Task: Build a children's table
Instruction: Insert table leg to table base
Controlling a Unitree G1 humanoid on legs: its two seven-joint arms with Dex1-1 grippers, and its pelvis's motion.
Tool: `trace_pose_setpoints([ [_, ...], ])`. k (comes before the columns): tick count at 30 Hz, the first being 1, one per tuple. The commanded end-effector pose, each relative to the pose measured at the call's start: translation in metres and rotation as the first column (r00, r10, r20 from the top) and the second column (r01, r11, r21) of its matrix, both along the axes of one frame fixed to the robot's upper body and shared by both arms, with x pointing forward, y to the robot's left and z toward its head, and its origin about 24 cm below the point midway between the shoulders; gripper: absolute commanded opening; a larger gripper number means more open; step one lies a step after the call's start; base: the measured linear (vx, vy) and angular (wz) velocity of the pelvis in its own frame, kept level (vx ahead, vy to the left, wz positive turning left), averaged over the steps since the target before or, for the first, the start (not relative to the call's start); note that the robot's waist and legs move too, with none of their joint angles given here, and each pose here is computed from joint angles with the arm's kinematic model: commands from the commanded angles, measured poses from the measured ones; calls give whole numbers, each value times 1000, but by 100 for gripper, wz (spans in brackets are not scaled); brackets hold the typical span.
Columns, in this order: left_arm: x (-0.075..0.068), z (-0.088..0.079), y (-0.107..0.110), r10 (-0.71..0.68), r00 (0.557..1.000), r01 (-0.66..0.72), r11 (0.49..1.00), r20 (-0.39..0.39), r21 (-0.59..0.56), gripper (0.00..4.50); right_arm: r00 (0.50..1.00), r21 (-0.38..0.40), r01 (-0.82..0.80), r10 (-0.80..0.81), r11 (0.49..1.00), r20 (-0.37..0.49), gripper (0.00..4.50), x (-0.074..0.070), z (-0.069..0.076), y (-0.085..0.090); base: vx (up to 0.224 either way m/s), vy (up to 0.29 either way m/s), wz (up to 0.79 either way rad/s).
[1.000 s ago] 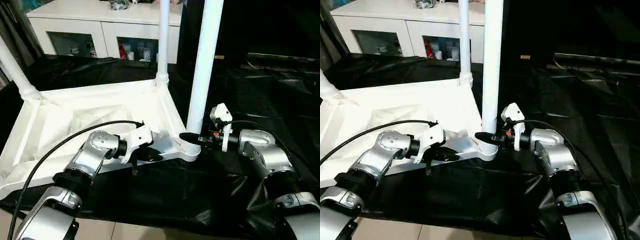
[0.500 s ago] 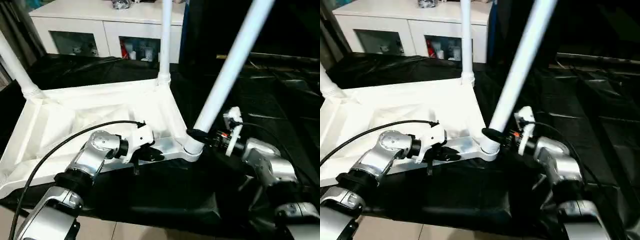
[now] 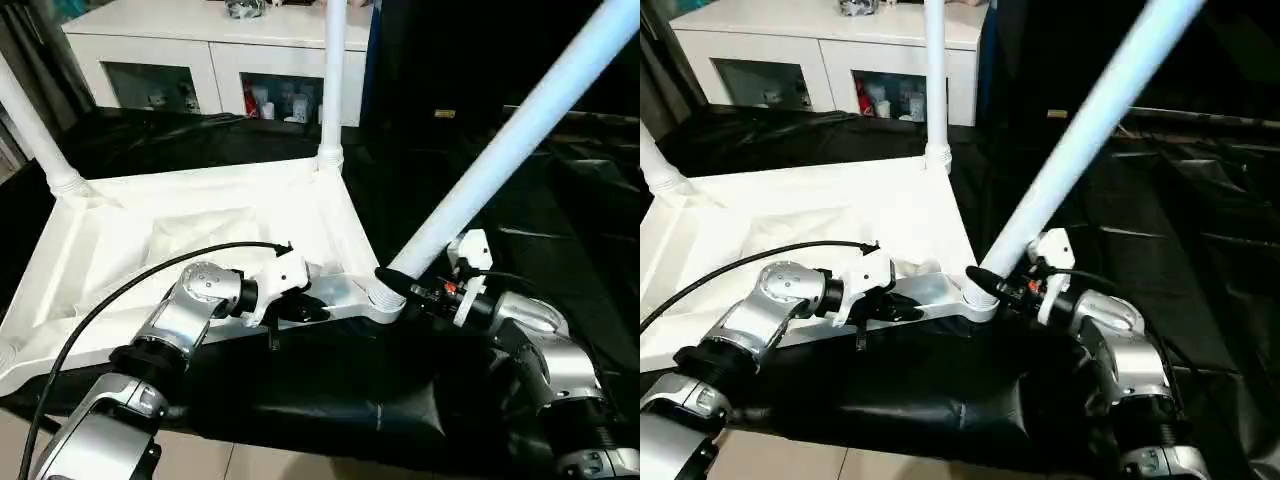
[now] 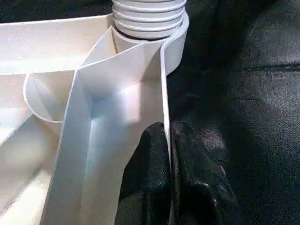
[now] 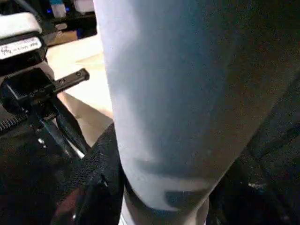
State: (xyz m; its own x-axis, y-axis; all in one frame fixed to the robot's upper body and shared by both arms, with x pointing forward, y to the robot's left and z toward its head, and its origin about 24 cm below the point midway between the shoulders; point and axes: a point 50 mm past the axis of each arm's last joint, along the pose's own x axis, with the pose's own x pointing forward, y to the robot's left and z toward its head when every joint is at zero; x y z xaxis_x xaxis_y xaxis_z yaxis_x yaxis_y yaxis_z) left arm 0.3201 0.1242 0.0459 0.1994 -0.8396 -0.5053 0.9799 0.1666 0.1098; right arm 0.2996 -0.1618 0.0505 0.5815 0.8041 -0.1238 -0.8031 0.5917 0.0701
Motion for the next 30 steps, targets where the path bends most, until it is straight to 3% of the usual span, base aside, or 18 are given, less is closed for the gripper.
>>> trace_pose_setpoints([
  [1,5,13,3,14,997,-11,999,73,-43,0,979,-135,-43,15,990,-202,189,-13,-43,-4,0,0,0],
  [10,-2,8,1,-20,998,22,999,54,-32,0,948,-210,-168,99,963,-304,189,-8,-52,-5,0,0,0],
  [15,-3,7,1,-35,998,36,999,49,-19,0,928,-225,-258,176,939,-330,189,-1,-46,-1,0,0,0],
  [22,0,9,0,-38,998,39,999,56,-12,0,875,-237,-399,291,886,-386,189,-5,-42,4,0,0,0],
  [30,1,12,-3,-39,997,41,999,73,-28,0,854,-225,-430,313,875,-415,189,-14,-50,1,0,0,0],
])
